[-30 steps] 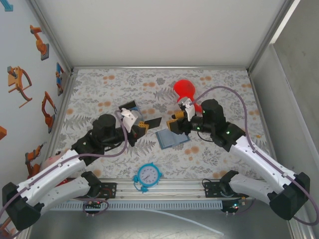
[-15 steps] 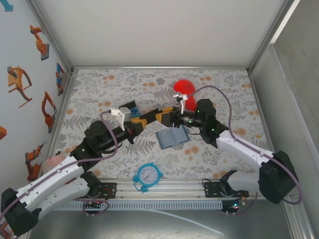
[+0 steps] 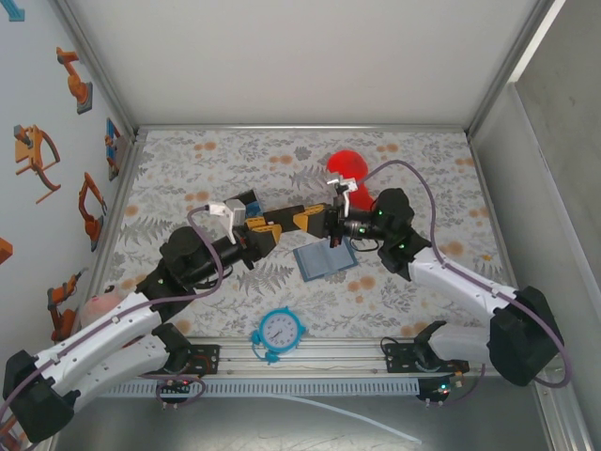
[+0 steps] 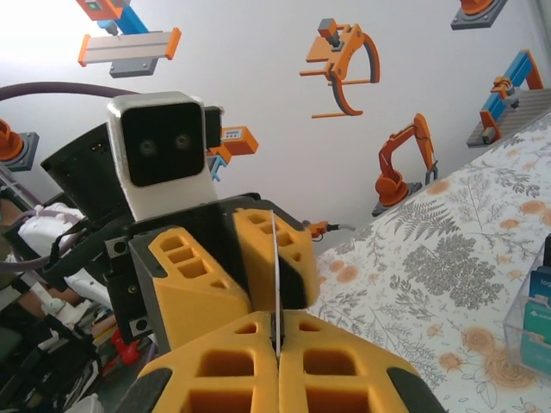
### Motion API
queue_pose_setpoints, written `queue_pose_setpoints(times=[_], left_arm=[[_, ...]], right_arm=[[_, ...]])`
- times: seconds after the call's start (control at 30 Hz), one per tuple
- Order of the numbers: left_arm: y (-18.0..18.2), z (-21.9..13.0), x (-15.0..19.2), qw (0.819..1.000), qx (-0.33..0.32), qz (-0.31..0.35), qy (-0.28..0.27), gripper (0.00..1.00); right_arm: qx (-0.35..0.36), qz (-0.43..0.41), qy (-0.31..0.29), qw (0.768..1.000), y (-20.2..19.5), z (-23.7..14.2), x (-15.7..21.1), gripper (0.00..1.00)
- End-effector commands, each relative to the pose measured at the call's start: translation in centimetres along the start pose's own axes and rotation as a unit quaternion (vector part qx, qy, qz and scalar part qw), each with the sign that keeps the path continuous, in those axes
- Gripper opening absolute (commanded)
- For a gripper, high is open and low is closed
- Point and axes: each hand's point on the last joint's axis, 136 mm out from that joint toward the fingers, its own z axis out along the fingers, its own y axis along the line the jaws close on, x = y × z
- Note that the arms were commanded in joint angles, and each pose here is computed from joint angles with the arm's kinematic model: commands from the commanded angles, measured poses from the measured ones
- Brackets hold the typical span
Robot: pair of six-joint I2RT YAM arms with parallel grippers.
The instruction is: Take the credit cards out of the card holder
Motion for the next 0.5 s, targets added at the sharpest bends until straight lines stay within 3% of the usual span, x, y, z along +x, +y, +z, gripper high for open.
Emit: queue_pose_setpoints(times=[0.0, 0.17, 0.27, 0.47], left_arm=[[-1.1, -0.8, -1.5, 0.999, 0.000, 0.050, 0.014, 0.49], [-1.2, -2.0, -2.4, 0.989, -0.032, 0.124, 0.078, 0.64], [-1.0, -2.2, -2.3, 0.980, -0.048, 0.151, 0.124, 0.65], [-2.6, -0.8, -1.3, 0.969, 0.014, 0.169, 0.179, 0.65]], right_arm=[[0.015, -0.033, 0.015, 0.999, 0.3, -0.6, 0.5, 0.00], [0.047, -0.054, 0.059, 0.996, 0.3, -1.6, 1.8, 0.00], [0.046, -0.061, 0.077, 0.994, 0.8, -2.0, 2.5, 0.00], [0.029, -0.066, 0.088, 0.994, 1.8, -2.3, 2.8, 0.00]])
